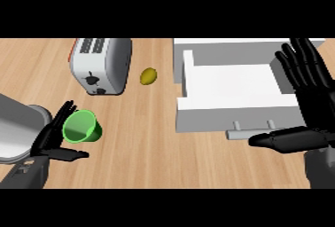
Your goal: Pick up the cup, place it into the drawer and close the drawer
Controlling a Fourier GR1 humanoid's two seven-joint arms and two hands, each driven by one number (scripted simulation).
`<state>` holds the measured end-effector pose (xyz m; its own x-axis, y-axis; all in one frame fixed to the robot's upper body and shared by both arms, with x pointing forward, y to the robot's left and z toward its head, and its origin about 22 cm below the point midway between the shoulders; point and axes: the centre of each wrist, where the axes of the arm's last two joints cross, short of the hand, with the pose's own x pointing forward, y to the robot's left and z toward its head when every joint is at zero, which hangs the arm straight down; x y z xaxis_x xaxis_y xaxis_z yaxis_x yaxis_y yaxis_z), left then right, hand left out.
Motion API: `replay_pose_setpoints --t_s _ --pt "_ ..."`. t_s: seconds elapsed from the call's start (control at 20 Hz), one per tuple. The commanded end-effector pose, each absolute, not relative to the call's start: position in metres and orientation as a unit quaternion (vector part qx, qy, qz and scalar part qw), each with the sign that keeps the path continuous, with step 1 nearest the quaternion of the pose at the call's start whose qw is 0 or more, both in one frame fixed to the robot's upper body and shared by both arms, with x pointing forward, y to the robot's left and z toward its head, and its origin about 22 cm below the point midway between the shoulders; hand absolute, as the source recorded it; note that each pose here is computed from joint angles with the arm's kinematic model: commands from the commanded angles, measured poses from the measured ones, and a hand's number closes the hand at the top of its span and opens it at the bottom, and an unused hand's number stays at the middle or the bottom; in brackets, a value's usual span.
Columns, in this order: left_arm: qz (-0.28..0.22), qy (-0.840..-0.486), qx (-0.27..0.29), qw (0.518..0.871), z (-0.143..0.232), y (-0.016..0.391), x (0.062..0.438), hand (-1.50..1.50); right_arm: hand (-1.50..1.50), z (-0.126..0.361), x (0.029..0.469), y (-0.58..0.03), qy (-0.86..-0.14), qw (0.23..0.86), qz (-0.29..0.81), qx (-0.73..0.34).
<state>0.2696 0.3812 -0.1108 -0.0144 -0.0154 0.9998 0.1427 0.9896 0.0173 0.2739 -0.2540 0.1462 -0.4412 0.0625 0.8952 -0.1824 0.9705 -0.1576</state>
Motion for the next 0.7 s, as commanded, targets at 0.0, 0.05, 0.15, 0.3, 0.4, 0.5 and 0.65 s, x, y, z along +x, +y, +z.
replay_pose_setpoints --t_s 0.0,0.05,0.15,0.3,0.4,0.5,0.65 --pt "-0.049 -0.737 -0.093 0.668 -0.119 0.367 0.27 -1.5 -1.5 0.149 0.288 -0.243 -0.84 0.529 0.115 0.031" --pt "-0.054 -0.737 -0.086 0.668 -0.127 0.375 0.253 -1.5 -1.5 0.153 0.272 -0.254 -0.839 0.53 0.119 0.034" --pt "-0.049 -0.739 -0.092 0.666 -0.127 0.371 0.256 -1.5 -1.5 0.15 0.271 -0.246 -0.837 0.532 0.119 0.039" --pt "-0.053 -0.742 -0.1 0.661 -0.113 0.356 0.285 -1.5 -1.5 0.156 0.273 -0.244 -0.841 0.527 0.121 0.034" --pt "-0.054 -0.736 -0.103 0.667 -0.129 0.355 0.266 -1.5 -1.5 0.151 0.274 -0.248 -0.839 0.529 0.122 0.038" --pt "-0.06 -0.748 -0.115 0.651 -0.125 0.346 0.276 -1.5 -1.5 0.154 0.283 -0.238 -0.839 0.529 0.122 0.03" --pt "-0.044 -0.739 -0.125 0.661 -0.121 0.351 0.279 -1.5 -1.5 0.159 0.273 -0.248 -0.839 0.53 0.122 0.036"
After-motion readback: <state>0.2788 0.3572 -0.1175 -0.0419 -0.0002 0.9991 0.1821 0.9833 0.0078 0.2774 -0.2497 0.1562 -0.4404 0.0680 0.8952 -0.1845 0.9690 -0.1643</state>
